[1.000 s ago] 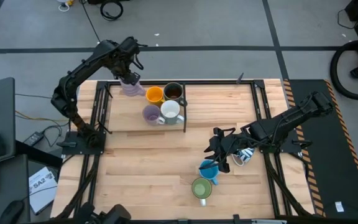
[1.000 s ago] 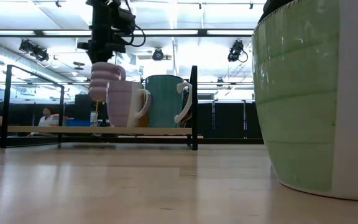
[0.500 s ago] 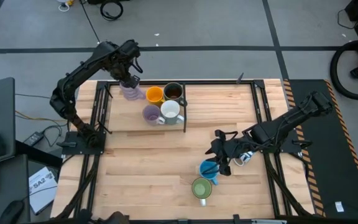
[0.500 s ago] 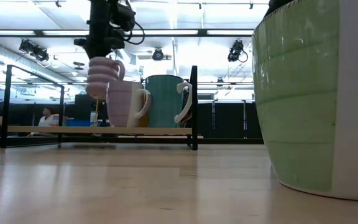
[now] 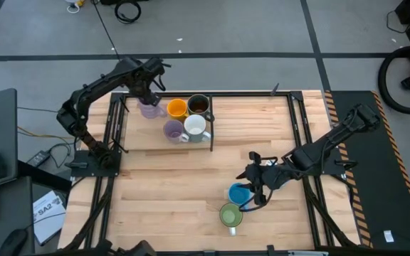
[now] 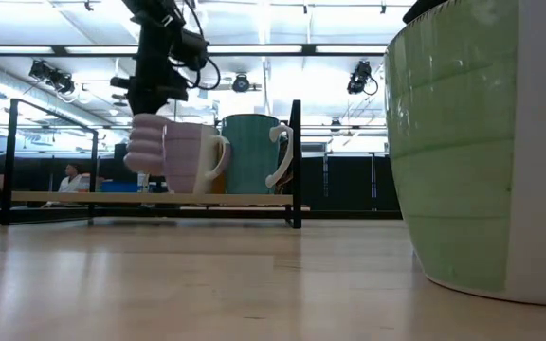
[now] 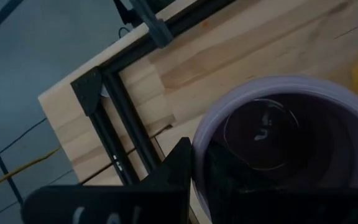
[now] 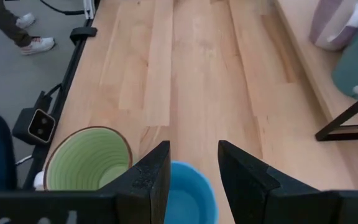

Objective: Place coffee mugs
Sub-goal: Put the purple mug on the shelf

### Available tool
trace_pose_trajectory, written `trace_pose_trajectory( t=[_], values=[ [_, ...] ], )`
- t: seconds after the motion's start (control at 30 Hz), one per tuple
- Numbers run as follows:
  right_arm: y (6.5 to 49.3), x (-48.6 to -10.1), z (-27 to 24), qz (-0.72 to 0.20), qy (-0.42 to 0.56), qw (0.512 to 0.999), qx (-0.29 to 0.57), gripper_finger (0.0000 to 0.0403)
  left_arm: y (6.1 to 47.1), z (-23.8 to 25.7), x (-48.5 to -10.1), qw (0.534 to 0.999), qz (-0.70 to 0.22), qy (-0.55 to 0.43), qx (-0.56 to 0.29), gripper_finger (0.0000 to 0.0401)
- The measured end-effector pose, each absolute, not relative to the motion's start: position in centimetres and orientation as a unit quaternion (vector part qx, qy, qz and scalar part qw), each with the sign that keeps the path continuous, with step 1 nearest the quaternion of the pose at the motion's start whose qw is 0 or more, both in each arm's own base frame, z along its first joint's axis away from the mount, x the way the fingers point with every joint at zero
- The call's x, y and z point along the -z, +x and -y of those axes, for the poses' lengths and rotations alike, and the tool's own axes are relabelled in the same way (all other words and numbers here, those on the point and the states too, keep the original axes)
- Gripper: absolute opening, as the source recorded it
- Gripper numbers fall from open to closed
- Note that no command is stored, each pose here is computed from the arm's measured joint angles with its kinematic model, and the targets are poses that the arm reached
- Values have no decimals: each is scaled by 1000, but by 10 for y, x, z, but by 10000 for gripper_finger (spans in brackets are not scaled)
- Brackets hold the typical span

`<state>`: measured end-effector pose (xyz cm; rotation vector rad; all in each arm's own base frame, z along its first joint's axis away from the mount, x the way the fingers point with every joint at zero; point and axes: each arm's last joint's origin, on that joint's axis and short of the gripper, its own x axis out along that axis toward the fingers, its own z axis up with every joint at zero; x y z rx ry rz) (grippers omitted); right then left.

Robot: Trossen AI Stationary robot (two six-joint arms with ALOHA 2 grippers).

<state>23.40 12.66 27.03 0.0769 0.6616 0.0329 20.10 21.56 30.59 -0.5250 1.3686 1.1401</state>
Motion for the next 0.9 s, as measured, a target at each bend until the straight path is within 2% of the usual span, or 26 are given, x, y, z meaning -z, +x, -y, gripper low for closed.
trace_pose_trajectory(
  t=[0.4, 0.77, 0.9],
  values=[
    [230, -271, -133, -306, 18, 952, 9, 140, 200, -211, -274, 574, -598, -265, -494, 29],
    [230, -272, -133, -303, 29, 952, 20, 140, 202, -212, -267, 583, -588, -270, -492, 31],
    [230, -272, -133, -303, 29, 952, 21, 140, 203, -213, -267, 589, -584, -267, -491, 45]
  ],
)
